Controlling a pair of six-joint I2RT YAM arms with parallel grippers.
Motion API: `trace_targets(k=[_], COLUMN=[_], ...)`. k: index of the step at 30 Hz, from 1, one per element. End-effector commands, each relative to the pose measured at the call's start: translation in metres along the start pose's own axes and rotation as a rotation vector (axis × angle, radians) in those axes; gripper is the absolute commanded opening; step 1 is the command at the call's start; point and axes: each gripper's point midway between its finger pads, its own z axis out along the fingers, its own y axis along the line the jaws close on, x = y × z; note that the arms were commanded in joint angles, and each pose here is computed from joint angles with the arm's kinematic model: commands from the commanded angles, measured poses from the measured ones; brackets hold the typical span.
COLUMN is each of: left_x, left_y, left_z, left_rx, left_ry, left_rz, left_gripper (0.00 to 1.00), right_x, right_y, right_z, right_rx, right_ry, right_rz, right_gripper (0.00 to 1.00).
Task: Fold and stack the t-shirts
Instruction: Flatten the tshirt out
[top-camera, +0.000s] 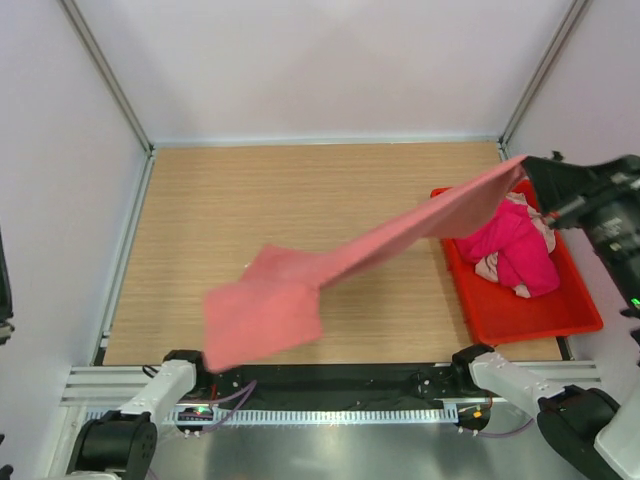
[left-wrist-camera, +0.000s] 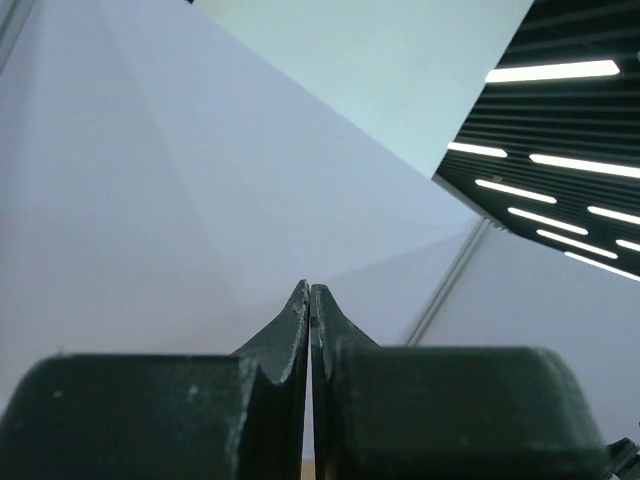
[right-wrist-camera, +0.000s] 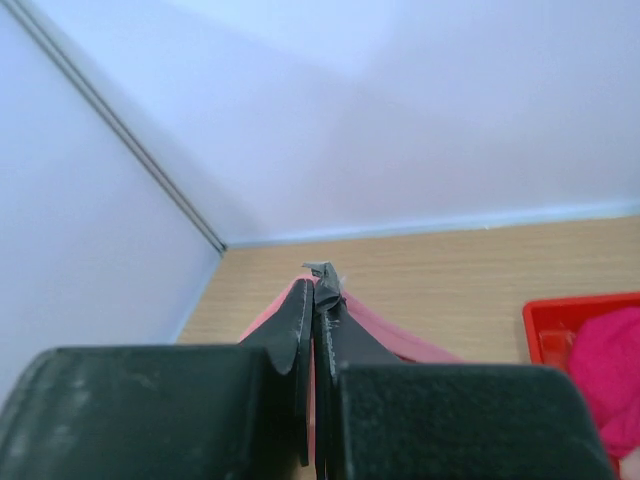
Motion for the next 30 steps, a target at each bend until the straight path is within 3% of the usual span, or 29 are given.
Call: trace_targets(k=[1, 4, 6, 8, 9, 10, 11, 12, 14, 15, 20, 24, 26, 29, 30], left_x=[0.008, 0.021, 0.064, 0.116, 0.176, 0.199, 0.223, 0.278, 0.305, 0.338, 0.396, 0.458, 0.5, 0.542, 0.578], left_y=[-0.004, -0.004, 0.013, 0.021, 0.056, 0.058, 0.072, 0.11, 0.119, 0.141, 0.157, 0.163, 0.135, 0.11, 0.114], left_z=[0.018, 0.023, 0.03, 0.024, 0.026, 0.007, -0.002, -0.02, -0.043, -0.061, -0.094, -0.112, -0.119, -0.114, -0.123], left_rx=[0.037, 0.053, 0.001, -0.017, -0.123, -0.098, -0.144, -0.26, -0.273, -0.352, -0.347, -0.36, -0.291, -0.256, -0.293], left_ry=[0.04, 0.098, 0.241, 0.437, 0.595, 0.677, 0.74, 0.873, 0.946, 1.022, 1.185, 1.338, 1.453, 1.507, 1.595], left_rz=[-0.069, -0.109, -0.144, -0.228, -0.253, -0.284, -0.315, -0.362, -0.428, -0.474, -0.542, -0.47, -0.415, -0.29, -0.266], left_gripper=[0.0, 0.0, 0.0, 0.0, 0.0, 0.01, 0.07, 0.13, 0.23, 0.29, 0.49, 0.57, 0.57, 0.59, 0.6], right_x=[-0.04, -0.019, 0.017, 0.026, 0.033, 0.048, 0.057, 0.071, 0.084, 0.092, 0.125, 0.147, 0.15, 0.151, 0.148], right_y=[0.02, 0.017, 0.009, 0.003, -0.002, -0.01, -0.017, -0.023, -0.033, -0.042, -0.06, -0.057, -0.06, -0.062, -0.061], right_z=[-0.034, -0.025, -0.014, -0.009, -0.007, 0.0, 0.004, 0.011, 0.018, 0.022, 0.051, 0.077, 0.087, 0.096, 0.097], right_rx=[-0.09, -0.074, -0.057, -0.038, -0.019, 0.013, 0.048, 0.075, 0.123, 0.172, 0.251, 0.229, 0.243, 0.258, 0.253], right_ry=[-0.117, -0.034, 0.07, 0.062, 0.073, 0.111, 0.132, 0.169, 0.207, 0.219, 0.303, 0.361, 0.369, 0.37, 0.364], right_rz=[0.035, 0.067, 0.071, 0.088, 0.086, 0.081, 0.081, 0.079, 0.077, 0.071, 0.032, 0.03, 0.017, 0.003, 0.004], right_gripper=[0.01, 0.01, 0.01, 0.01, 0.01, 0.01, 0.01, 0.01, 0.01, 0.01, 0.01, 0.01, 0.01, 0.01, 0.01])
